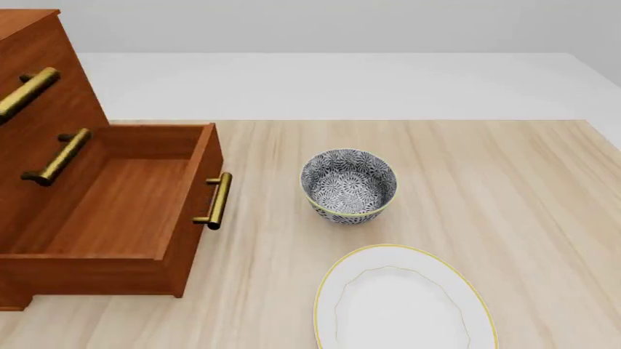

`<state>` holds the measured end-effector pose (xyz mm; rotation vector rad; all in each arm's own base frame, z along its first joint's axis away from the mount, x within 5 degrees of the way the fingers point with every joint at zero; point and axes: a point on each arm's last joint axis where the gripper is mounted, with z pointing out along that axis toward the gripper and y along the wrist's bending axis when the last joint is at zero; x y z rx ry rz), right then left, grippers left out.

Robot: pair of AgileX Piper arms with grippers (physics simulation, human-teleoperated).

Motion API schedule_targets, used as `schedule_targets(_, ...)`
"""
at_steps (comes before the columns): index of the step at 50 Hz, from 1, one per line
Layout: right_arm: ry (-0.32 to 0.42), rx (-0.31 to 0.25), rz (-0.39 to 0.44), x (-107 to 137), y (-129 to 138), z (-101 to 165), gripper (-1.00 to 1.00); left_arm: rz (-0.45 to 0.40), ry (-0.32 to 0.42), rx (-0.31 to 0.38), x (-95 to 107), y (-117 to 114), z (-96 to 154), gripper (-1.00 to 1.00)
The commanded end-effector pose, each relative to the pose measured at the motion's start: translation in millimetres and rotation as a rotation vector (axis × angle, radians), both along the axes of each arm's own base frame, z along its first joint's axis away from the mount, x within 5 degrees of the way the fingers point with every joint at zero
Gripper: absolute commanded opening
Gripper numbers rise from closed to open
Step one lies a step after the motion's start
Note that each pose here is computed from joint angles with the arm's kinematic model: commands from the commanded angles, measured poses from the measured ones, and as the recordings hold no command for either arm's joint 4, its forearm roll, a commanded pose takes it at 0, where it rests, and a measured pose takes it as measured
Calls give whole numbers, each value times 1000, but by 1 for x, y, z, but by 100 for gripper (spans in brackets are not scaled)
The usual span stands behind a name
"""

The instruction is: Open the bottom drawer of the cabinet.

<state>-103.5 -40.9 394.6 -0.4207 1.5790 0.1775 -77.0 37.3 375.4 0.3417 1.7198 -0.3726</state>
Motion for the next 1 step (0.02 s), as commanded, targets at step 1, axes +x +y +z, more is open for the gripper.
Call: schedule_targets(1,38,4,-9,7,4,-6,100,10,9,-10,-1,0,-1,100)
